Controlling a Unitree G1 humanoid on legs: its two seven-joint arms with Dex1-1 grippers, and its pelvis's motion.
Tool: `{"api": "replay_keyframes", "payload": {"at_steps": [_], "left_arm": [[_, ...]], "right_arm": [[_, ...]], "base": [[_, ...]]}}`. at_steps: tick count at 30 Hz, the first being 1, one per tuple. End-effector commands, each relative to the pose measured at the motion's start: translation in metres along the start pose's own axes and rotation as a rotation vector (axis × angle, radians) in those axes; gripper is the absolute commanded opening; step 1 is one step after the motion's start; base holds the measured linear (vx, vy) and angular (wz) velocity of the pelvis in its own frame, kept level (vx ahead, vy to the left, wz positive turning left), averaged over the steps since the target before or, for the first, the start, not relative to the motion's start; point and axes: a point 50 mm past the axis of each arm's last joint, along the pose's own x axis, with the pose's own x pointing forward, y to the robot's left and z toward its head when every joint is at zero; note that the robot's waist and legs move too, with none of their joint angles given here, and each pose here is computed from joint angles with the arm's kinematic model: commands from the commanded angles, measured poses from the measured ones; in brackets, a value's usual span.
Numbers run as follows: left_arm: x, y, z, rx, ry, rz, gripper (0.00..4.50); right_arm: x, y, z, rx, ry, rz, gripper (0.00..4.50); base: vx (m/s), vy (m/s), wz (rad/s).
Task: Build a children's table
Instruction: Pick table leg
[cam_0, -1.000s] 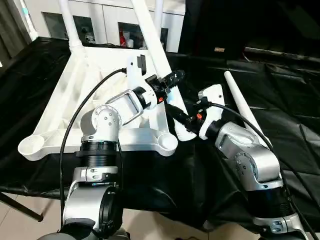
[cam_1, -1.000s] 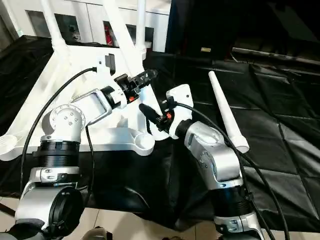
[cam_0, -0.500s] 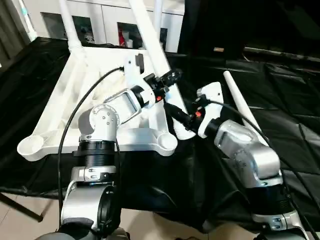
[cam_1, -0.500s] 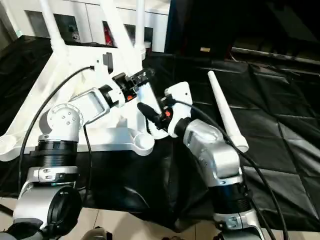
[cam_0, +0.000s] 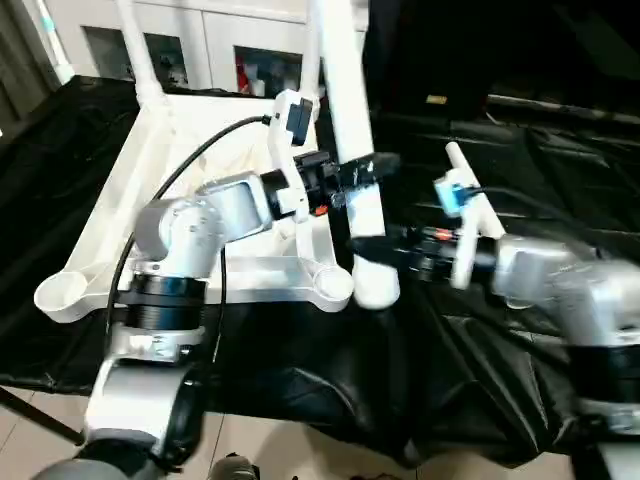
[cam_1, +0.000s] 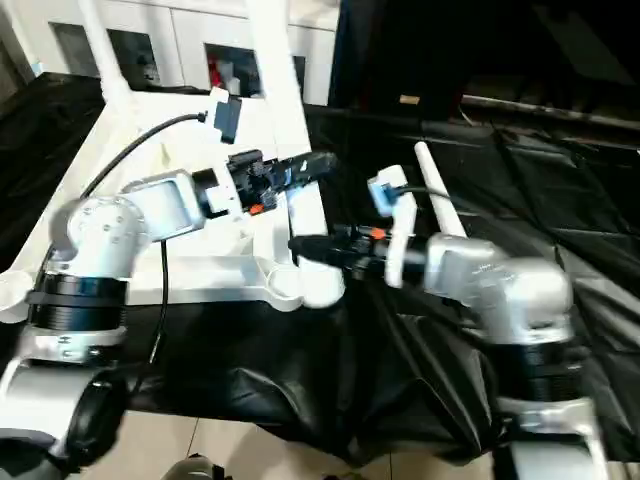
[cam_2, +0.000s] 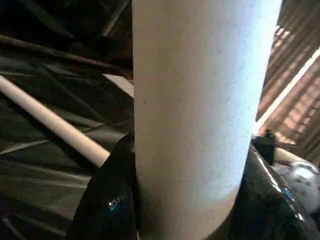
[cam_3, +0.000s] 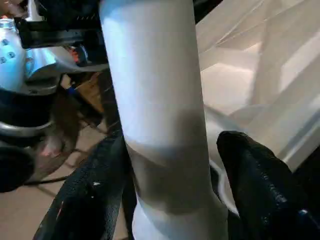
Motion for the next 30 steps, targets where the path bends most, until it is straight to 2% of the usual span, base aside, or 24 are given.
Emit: {"api": "replay_keyframes", "payload": {"at_steps": [1, 8, 10, 16, 17, 19, 22, 23, 24, 25, 30], "left_arm": [[0.005, -0.014, 0.01, 0.032, -0.003, -0.084, 1.9], [0.005, -0.017, 0.01, 0.02, -0.013, -0.12, 1.9], [0.005, -0.017, 0.01, 0.02, -0.013, -0.122, 1.9], [0.006, -0.017, 0.01, 0.021, -0.012, -0.126, 1.89], [0.006, -0.018, 0.01, 0.021, -0.01, -0.125, 1.89], [0.006, -0.016, 0.01, 0.029, -0.013, -0.099, 1.89], [0.008, -0.01, 0.012, 0.054, -0.028, -0.024, 1.89], [0.01, -0.002, 0.014, 0.1, -0.042, 0.094, 1.89], [0.01, -0.002, 0.014, 0.1, -0.042, 0.094, 1.89], [0.011, 0.002, 0.016, 0.127, -0.056, 0.167, 1.89], [0.013, 0.001, 0.018, 0.175, -0.075, 0.257, 1.89]], "right_arm": [[-0.001, 0.007, 0.006, -0.007, 0.012, 0.039, 3.02], [0.002, 0.008, -0.001, 0.009, 0.066, 0.043, 2.55], [0.002, 0.008, -0.001, 0.009, 0.068, 0.042, 2.3], [0.003, 0.006, -0.001, -0.006, 0.067, 0.02, 2.06], [0.004, 0.006, -0.001, -0.02, 0.064, 0.008, 2.06], [0.007, 0.002, 0.0, -0.027, 0.039, -0.033, 2.71], [0.01, 0.0, 0.001, -0.026, 0.012, -0.053, 2.82], [0.015, -0.003, 0.002, -0.085, -0.013, -0.145, 2.9], [0.015, -0.003, 0.002, -0.085, -0.013, -0.145, 2.95], [0.02, -0.006, 0.002, -0.143, -0.027, -0.234, 2.95], [0.028, -0.013, 0.002, -0.152, -0.079, -0.346, 2.95]], "base": [[0.0, 0.0, 0.0], [0.0, 0.0, 0.0], [0.0, 0.0, 0.0], [0.0, 0.0, 0.0], [0.0, 0.0, 0.0], [0.0, 0.0, 0.0], [0.0, 0.0, 0.0], [0.0, 0.0, 0.0], [0.0, 0.0, 0.0], [0.0, 0.0, 0.0], [0.0, 0.0, 0.0]]}}
